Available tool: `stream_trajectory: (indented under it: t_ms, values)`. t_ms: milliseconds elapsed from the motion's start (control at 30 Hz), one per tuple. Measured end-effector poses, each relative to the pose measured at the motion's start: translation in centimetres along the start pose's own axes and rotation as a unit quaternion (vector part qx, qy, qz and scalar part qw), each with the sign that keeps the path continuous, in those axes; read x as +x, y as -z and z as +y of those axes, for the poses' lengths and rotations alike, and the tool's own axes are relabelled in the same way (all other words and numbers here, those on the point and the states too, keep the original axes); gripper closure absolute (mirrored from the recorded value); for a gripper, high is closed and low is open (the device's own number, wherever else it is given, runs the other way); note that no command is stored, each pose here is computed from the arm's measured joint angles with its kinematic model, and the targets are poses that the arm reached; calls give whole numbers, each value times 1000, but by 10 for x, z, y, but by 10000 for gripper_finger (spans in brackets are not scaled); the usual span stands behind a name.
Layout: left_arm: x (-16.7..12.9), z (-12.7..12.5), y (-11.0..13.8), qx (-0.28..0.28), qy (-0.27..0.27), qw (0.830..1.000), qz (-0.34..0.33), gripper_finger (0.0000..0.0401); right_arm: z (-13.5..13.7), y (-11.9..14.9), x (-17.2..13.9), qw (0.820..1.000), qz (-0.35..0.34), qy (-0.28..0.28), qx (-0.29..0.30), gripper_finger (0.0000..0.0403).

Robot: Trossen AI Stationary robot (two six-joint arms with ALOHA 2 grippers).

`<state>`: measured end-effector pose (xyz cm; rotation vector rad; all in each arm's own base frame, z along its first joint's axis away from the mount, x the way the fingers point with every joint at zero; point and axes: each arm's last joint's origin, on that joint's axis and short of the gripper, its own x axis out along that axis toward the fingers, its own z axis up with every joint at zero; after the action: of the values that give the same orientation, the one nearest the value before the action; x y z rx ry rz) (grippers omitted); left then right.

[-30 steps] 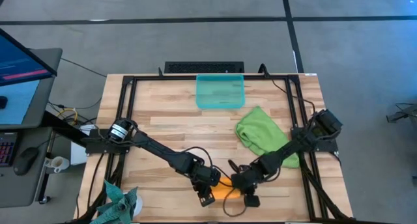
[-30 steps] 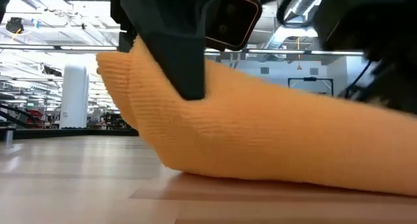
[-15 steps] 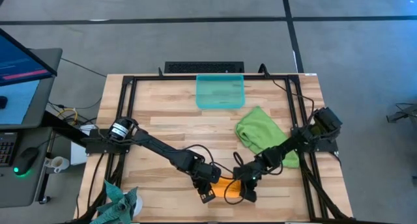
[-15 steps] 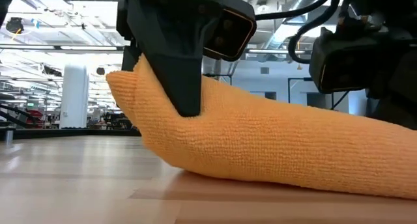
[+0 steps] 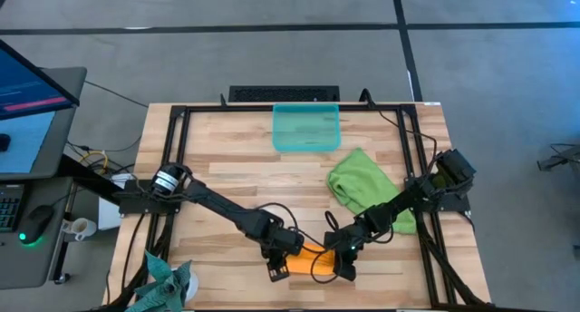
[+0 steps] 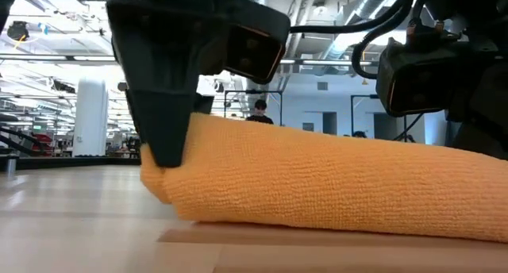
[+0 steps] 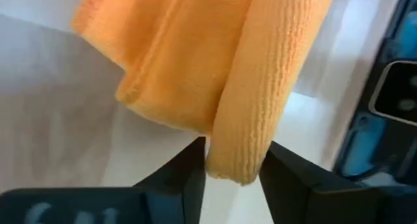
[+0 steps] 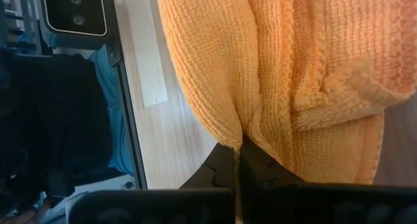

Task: Roll microfiber towels into tight, uniform cylinder then place into a basket
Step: Roll the orange microfiber towel

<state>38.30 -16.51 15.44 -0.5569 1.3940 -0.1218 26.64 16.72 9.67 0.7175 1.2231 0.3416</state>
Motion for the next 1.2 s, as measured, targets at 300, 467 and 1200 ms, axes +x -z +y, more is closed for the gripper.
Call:
stream_trajectory:
  t_ms: [300, 467, 1200]
  values:
    - [-26, -17, 16, 58, -52, 996, -46, 280, 0, 0, 0, 1000, -1, 0, 0, 390]
    - [-44, -44, 40, 118, -90, 982, -114, 287, 0, 0, 0, 1000, -2, -2, 0, 389]
    - [-4, -29, 4, 241, -63, 958, -141, 325, -3, -4, -2, 1000, -2, -6, 6, 388]
